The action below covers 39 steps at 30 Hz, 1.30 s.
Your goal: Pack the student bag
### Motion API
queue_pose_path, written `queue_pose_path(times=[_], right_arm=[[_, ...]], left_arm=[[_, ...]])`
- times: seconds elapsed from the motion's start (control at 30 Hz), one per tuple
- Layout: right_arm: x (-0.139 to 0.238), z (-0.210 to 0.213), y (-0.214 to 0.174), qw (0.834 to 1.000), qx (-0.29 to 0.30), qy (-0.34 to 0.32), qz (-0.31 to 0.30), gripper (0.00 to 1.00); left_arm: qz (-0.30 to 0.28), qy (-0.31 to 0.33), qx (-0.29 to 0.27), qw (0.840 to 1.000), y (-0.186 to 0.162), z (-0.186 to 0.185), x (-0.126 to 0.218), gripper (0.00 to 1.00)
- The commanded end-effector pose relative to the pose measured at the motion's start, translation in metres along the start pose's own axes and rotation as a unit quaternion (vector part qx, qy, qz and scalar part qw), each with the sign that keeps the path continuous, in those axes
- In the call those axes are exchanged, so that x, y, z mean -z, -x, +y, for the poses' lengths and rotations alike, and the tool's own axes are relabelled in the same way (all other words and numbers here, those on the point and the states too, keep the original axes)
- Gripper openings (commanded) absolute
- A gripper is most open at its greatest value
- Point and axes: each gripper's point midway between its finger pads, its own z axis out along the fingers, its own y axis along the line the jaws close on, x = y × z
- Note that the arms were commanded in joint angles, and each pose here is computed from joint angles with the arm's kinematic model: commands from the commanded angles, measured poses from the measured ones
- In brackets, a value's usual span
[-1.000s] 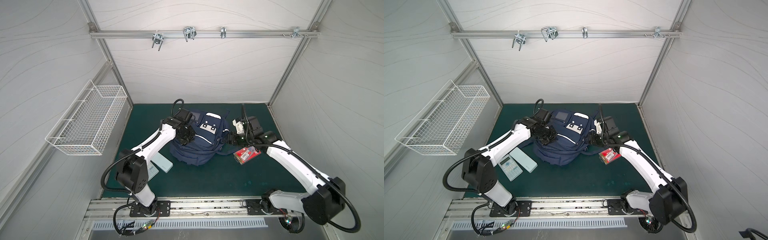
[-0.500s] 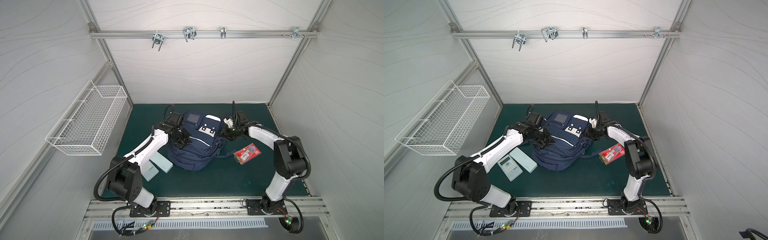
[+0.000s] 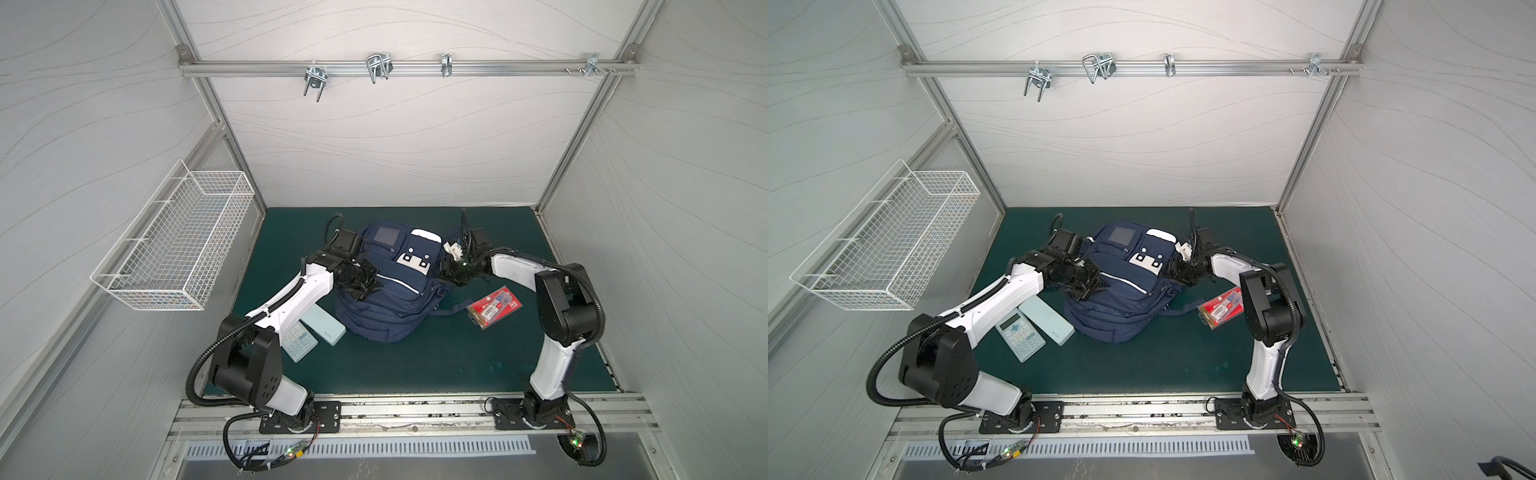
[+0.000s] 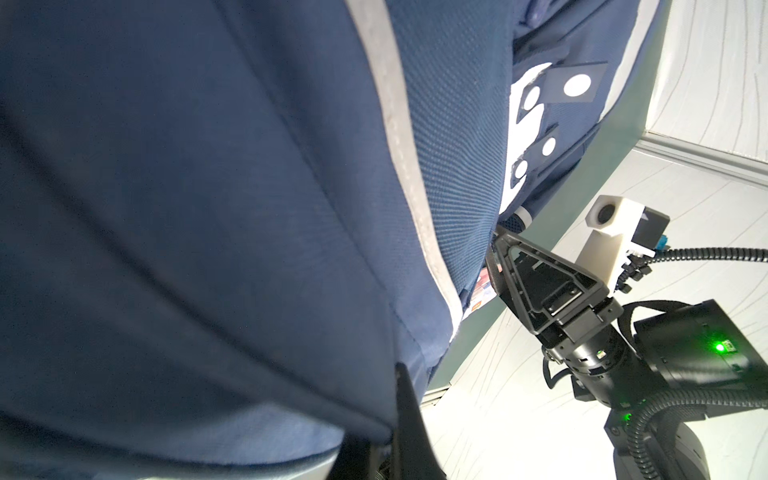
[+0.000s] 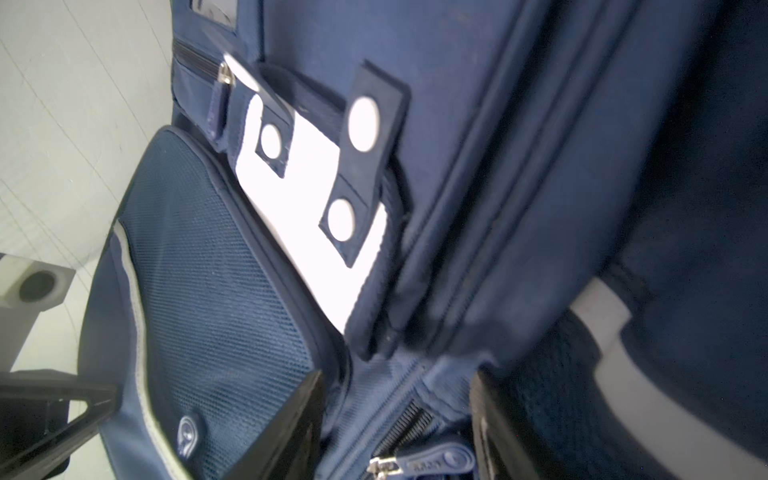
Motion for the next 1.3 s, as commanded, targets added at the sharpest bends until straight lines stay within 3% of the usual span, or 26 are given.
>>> queue_pose_path(times=[0.0, 0.3, 0.6, 1.13, 1.27], right_arm=[[-0.004, -0.009, -0.015, 1.000, 0.001, 0.003, 0.023, 0.56], [0.001, 0.005, -0.037, 0.998, 0.014, 0.050, 0.035, 0.50], [0.009, 0.025, -0.033, 0.995, 0.042, 0.082, 0.023, 0.39], [0.014, 0.022, -0.035, 0.997, 0.064, 0.041, 0.017, 0.15], [0.016, 0.018, -0.032, 0.997, 0.071, 0.022, 0.011, 0.15]], left_arm=[[-0.013, -0.061, -0.012, 0.998, 0.005, -0.028, 0.015, 0.00], [-0.018, -0.074, 0.011, 0.997, 0.016, -0.025, 0.015, 0.00], [-0.014, -0.066, 0.015, 0.998, 0.016, -0.019, 0.011, 0.00], [-0.015, -0.057, 0.013, 0.998, 0.017, -0.016, 0.008, 0.00], [-0.015, -0.054, 0.012, 0.998, 0.018, -0.015, 0.008, 0.00]])
